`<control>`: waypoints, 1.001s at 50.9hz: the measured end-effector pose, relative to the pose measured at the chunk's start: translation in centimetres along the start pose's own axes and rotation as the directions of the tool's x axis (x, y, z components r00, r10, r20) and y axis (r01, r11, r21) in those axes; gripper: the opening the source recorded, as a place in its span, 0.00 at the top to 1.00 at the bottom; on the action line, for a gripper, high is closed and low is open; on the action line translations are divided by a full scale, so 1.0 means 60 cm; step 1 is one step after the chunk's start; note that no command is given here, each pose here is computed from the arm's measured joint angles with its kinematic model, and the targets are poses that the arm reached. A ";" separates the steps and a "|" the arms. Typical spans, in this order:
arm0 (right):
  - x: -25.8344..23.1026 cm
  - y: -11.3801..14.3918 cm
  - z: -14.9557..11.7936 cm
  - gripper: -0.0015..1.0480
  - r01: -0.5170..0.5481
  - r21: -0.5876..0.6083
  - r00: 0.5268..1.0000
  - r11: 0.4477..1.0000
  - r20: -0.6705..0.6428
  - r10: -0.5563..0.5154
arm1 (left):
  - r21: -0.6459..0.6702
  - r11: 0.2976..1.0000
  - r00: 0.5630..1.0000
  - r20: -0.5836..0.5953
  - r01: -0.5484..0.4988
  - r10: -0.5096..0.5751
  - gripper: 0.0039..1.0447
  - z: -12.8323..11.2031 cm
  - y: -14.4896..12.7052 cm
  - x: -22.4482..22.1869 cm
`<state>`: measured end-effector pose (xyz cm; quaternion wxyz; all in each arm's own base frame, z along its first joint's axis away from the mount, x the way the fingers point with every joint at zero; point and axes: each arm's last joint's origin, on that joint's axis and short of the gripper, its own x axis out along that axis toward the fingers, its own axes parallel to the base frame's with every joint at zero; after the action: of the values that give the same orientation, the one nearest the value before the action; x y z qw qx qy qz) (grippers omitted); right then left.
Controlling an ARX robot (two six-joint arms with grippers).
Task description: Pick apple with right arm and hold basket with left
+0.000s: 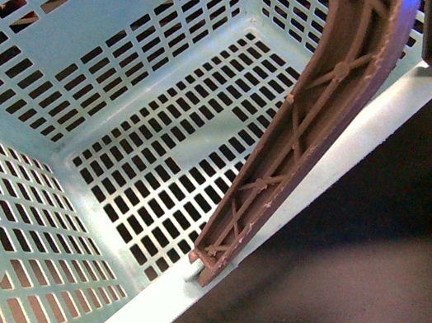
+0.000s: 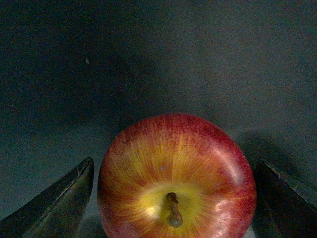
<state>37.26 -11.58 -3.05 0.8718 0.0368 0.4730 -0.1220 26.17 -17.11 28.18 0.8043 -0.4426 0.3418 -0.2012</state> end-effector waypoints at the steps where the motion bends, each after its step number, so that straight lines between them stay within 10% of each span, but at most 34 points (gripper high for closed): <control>1: 0.002 0.001 0.000 0.08 -0.001 0.000 1.000 1.000 -0.003 0.001 | 0.000 1.000 1.000 0.000 0.000 0.000 0.85 0.000 0.000 0.000; 35: 0.001 0.010 -0.024 0.23 -0.020 -0.002 0.999 1.000 -0.030 0.020 | 0.000 1.000 1.000 0.000 0.000 0.000 0.85 0.000 0.000 0.000; 51: -0.175 0.000 0.022 0.23 -0.096 -0.074 0.977 0.993 0.182 0.108 | 0.000 1.000 1.000 0.000 0.000 0.000 0.85 0.000 0.000 0.000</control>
<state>32.87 -9.97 6.44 0.9179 0.0211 0.3909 -0.0646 26.17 -17.11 28.18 0.8043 -0.4426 0.3418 -0.2012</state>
